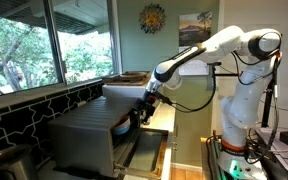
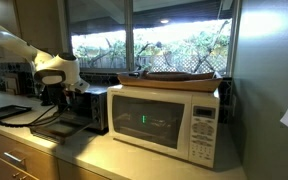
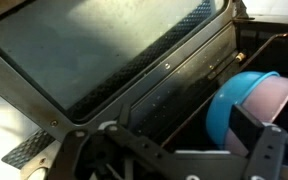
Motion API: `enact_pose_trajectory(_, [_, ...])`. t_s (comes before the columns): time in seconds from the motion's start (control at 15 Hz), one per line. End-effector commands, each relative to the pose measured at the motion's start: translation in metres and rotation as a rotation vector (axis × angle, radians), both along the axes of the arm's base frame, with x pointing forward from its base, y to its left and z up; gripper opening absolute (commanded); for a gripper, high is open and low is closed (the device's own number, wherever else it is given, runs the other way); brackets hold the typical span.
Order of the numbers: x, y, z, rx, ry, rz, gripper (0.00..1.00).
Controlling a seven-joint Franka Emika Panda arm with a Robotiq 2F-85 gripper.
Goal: Move the purple bowl to the bottom space in the oven
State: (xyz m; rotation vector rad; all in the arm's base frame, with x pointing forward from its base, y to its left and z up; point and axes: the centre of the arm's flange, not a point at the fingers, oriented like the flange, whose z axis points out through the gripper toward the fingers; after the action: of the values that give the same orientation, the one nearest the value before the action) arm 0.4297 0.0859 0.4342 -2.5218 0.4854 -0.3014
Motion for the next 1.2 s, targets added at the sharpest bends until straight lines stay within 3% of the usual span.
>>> enact_pose_trajectory(0.0, [0.000, 0.000, 0.001, 0.000, -0.002, 0.000, 1.00])
enact_pose_trajectory(0.27, [-0.004, 0.005, -0.001, 0.024, -0.056, 0.027, 1.00])
enact_pose_trajectory(0.8, [-0.008, 0.031, -0.001, 0.036, -0.251, 0.041, 1.00])
enact_pose_trajectory(1.13, [-0.015, 0.045, -0.012, 0.036, -0.311, 0.018, 1.00])
